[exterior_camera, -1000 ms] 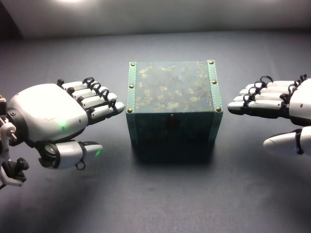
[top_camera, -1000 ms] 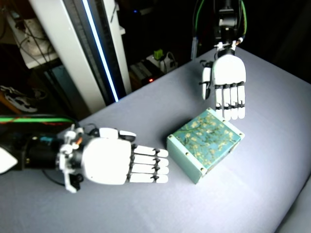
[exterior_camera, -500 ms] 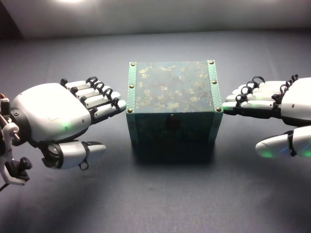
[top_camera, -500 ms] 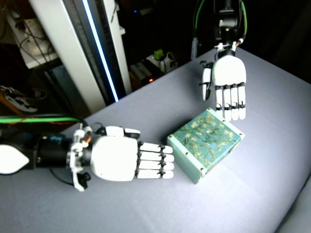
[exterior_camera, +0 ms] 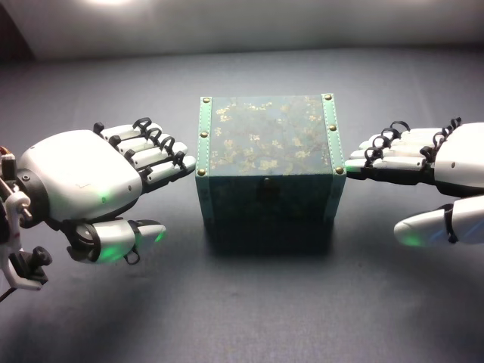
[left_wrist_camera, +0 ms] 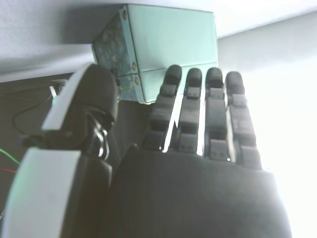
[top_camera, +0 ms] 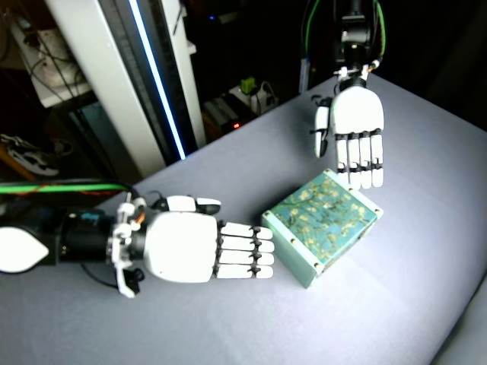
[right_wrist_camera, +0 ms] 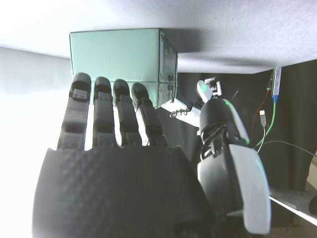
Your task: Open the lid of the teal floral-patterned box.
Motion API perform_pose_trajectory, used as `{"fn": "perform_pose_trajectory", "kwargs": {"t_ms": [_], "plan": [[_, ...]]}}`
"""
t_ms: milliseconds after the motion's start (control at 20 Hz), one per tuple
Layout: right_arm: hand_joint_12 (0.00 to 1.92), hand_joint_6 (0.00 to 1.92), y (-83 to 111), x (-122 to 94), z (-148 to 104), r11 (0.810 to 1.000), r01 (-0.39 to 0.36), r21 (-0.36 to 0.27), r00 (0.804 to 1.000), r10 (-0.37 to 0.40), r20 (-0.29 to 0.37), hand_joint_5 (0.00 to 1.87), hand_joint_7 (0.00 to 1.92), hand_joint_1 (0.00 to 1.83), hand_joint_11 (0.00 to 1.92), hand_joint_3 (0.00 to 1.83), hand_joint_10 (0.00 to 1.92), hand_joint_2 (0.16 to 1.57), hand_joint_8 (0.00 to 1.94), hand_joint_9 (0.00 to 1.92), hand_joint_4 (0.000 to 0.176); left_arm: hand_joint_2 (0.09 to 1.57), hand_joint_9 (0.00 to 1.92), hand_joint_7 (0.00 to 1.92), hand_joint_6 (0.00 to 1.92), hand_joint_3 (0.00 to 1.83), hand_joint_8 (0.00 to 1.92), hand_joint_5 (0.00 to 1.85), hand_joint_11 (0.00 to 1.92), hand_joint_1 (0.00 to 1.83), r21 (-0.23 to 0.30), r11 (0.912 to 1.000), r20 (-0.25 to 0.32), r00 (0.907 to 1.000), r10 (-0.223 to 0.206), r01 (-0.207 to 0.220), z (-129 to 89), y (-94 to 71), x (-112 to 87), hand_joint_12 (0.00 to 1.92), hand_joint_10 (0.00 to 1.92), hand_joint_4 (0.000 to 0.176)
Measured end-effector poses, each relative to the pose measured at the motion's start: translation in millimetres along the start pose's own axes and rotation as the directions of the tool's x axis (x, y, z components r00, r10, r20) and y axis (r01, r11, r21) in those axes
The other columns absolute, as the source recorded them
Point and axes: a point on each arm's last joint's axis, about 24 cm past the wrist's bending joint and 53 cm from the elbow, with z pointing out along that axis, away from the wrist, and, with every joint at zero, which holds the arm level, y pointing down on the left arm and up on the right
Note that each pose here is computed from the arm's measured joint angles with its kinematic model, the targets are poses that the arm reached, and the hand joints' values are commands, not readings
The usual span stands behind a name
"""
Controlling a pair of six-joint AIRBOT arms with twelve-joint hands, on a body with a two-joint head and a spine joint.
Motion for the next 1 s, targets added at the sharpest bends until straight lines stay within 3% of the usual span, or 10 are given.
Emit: {"fn": "perform_pose_trajectory", "kwargs": {"t_ms": [150, 300, 500, 800, 1000], "plan": [[0.02, 0.0, 4.0, -5.9, -0.3, 1.0, -0.023, -0.018, 0.999, 0.024, 0.025, 0.01, 0.02, 0.0, 0.05, 0.0, 0.0, 1.28, 0.0, 0.0, 0.0, 1.54, 0.11, 0.08, 0.0, 0.0, 0.01, 0.05, 0.07, 0.0, 0.007, 0.9994, 0.022, 0.9992, -0.033, 0.032, -0.2, -1.5, -5.4, 0.1, 0.01, 0.0], [0.03, 0.01, 7.1, -18.7, -3.2, 0.998, -0.059, -0.035, 0.996, 0.061, 0.069, 0.03, 0.01, 0.0, 0.07, 0.0, 0.0, 1.31, 0.0, 0.0, 0.0, 1.57, 0.21, 0.19, 0.0, 0.02, 0.0, 0.15, 0.13, 0.0, 0.027, 0.9976, 0.068, 0.9955, -0.065, 0.064, -1.8, -4.6, -17.4, 0.15, 0.01, 0.0], [0.02, 0.01, 13.1, -33.8, -6.0, 0.993, -0.097, -0.072, 0.987, 0.105, 0.123, 0.05, 0.0, 0.0, 0.03, 0.0, 0.0, 1.31, 0.0, 0.0, 0.0, 1.54, 0.13, 0.09, 0.0, 0.0, 0.0, 0.05, 0.09, 0.0, 0.04, 0.9958, 0.121, 0.9889, -0.087, 0.082, -1.8, -3.2, -33.4, 0.14, 0.0, 0.0], [0.04, 0.01, 14.9, -58.0, -5.5, 0.98, -0.152, -0.13, 0.961, 0.178, 0.213, 0.13, 0.1, 0.0, 0.06, 0.0, 0.01, 1.32, 0.01, 0.05, 0.0, 1.4, 0.09, 0.04, 0.0, 0.0, 0.0, 0.0, 0.07, 0.0, 0.035, 0.9892, 0.203, 0.9681, -0.146, 0.142, 4.7, 6.0, -56.0, 0.11, 0.0, 0.0], [0.04, 0.0, 9.3, -72.5, -5.9, 0.976, -0.166, -0.144, 0.943, 0.199, 0.265, 0.11, 0.08, 0.0, 0.05, 0.0, 0.0, 1.26, 0.0, 0.05, 0.0, 1.43, 0.03, 0.01, 0.0, 0.0, 0.0, 0.01, 0.0, 0.0, 0.039, 0.9884, 0.235, 0.9602, -0.152, 0.147, 9.1, 6.0, -64.9, 0.0, 0.0, 0.0]]}}
